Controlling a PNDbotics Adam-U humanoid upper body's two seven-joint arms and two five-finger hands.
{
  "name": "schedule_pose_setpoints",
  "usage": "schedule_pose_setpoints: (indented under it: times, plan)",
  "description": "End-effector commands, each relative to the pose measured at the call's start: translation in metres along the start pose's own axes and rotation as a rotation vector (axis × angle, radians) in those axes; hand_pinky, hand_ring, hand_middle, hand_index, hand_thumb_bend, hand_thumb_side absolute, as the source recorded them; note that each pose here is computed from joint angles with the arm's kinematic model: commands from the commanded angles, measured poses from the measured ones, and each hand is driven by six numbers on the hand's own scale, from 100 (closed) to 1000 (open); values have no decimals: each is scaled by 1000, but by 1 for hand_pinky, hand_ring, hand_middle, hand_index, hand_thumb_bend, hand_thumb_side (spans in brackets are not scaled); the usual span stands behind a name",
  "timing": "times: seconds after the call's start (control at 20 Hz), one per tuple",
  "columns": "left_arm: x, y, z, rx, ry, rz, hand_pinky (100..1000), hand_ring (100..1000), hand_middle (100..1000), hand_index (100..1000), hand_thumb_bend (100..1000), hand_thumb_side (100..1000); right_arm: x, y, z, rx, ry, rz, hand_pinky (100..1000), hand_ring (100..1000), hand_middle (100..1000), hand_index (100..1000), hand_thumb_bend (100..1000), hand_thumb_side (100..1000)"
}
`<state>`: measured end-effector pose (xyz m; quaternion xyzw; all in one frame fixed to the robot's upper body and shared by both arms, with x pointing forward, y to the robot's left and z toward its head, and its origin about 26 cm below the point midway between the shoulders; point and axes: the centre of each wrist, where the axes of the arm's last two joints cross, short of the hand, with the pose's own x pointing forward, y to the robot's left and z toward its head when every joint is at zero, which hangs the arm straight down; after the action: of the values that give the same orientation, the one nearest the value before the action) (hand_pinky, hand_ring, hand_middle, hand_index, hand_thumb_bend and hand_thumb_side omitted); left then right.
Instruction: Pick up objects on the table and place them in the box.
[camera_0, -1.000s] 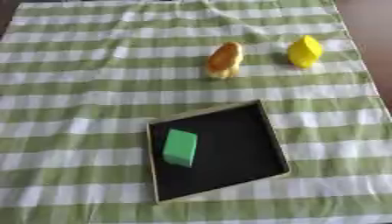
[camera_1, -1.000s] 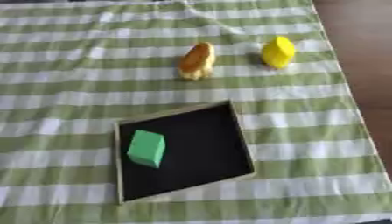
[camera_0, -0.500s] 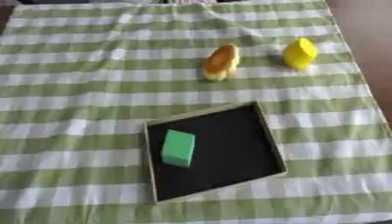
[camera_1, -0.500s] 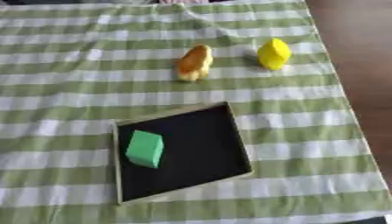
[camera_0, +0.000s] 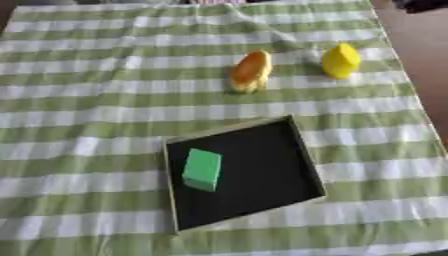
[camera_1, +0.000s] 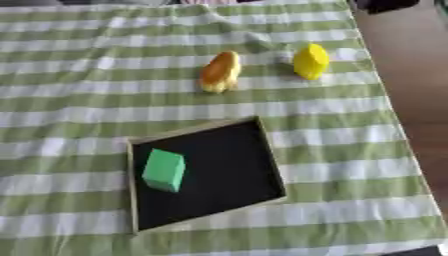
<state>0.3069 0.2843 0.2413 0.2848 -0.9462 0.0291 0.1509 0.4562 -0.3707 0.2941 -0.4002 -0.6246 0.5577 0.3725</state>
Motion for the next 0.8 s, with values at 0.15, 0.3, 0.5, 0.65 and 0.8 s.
schedule_pose_setpoints:
  times: [0.15,0.3,0.5,0.65,0.8]
  plan:
    - [5,4,-9,-6,-41,-7,842,844,797,938,100,482,-1,-14,-1,70,-12,70,943,956,873,935,321,100]
    - [5,4,-9,-6,-41,-5,842,844,797,938,100,481,1,-14,-3,91,-14,86,943,958,877,935,385,100]
    - [5,3,-9,-5,-39,-2,841,844,796,937,100,483,4,-9,-7,100,-9,101,946,961,879,941,372,100]
    - [5,3,-8,-5,-35,1,841,844,796,936,100,484,5,-1,-11,131,-1,113,950,967,878,949,368,100]
    - [6,3,-9,-3,-35,3,841,843,795,934,100,484,6,6,-13,164,-1,130,951,970,879,960,357,100]
